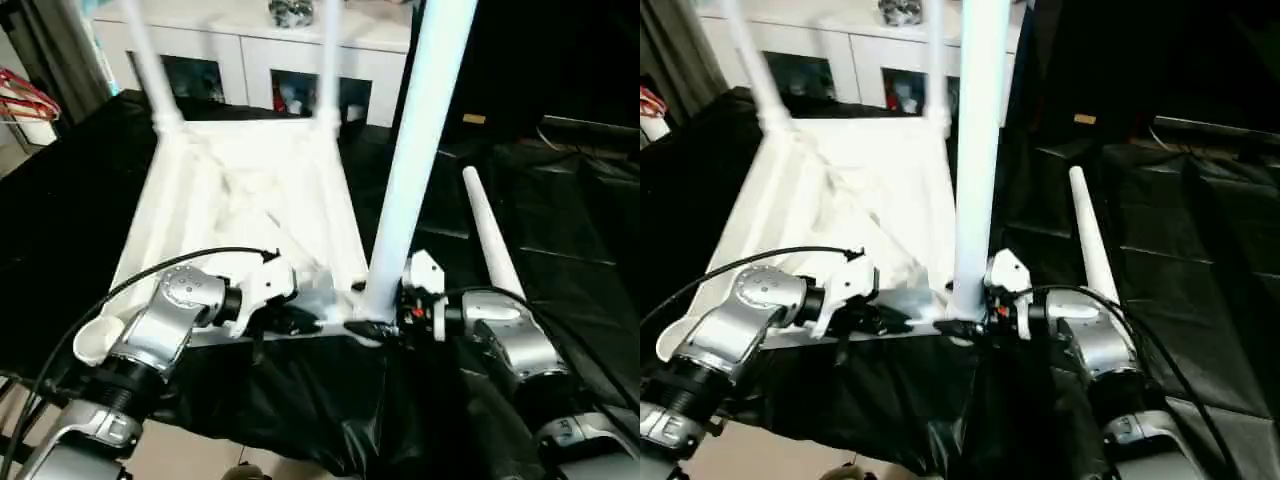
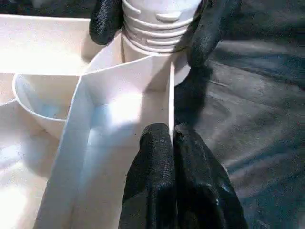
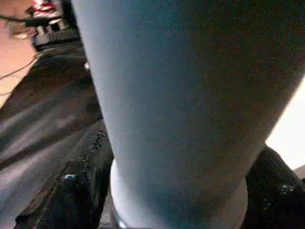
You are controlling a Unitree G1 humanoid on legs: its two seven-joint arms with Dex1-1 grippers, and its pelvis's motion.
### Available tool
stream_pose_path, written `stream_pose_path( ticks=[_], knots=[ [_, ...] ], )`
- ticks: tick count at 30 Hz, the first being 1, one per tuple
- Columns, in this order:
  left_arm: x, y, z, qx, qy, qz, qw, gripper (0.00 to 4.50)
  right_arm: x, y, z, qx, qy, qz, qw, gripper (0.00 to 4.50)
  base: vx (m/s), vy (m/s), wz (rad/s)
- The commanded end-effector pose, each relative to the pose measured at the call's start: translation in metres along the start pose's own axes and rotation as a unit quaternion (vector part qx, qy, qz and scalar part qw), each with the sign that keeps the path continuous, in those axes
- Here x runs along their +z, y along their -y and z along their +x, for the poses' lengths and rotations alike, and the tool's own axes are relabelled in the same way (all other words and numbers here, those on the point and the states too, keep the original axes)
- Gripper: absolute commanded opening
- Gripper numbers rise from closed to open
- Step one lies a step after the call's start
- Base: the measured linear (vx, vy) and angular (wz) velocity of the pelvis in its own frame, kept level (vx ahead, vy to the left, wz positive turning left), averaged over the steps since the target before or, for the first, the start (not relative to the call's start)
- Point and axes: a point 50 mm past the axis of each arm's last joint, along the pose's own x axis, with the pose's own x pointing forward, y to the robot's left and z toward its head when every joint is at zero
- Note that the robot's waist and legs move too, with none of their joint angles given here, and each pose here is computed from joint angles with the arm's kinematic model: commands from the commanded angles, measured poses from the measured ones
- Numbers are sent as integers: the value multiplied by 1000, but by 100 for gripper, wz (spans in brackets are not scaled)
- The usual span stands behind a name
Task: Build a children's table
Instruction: Rotate leg to tighten
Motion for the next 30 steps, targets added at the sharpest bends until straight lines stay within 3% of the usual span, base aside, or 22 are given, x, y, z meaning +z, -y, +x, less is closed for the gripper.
stream_pose_path(
  ticks=[1,9,11,15,17,21,22,25,27,30],
  knots=[
    [3,8,17,-32,-2,8,999,0,-2,-17,21,76,-12,-4,997,297,0,0,0],
    [4,5,19,0,6,2,1000,0,-6,-18,24,54,-10,12,998,277,0,0,0],
    [8,-5,25,91,21,-19,995,0,-6,-12,33,-18,18,41,999,277,0,0,0],
    [11,-10,29,147,34,-38,988,0,-10,-4,41,-98,20,59,993,276,-13,1,-1],
    [13,-13,35,193,35,-51,979,0,-15,1,50,-173,13,73,982,276,0,0,0],
    [15,-14,41,222,39,-63,972,0,-18,4,57,-235,6,88,968,275,0,0,0],
    [20,-16,50,247,41,-71,965,0,-19,7,65,-290,0,106,951,275,0,0,0],
    [27,-17,59,267,42,-69,960,0,-14,6,76,-299,11,107,948,275,0,0,0],
    [28,-16,61,264,45,-69,961,0,-13,6,77,-303,16,106,947,331,0,0,0],
    [29,-15,62,255,48,-64,964,0,-12,7,75,-301,26,112,947,351,0,0,0]
  ],
)
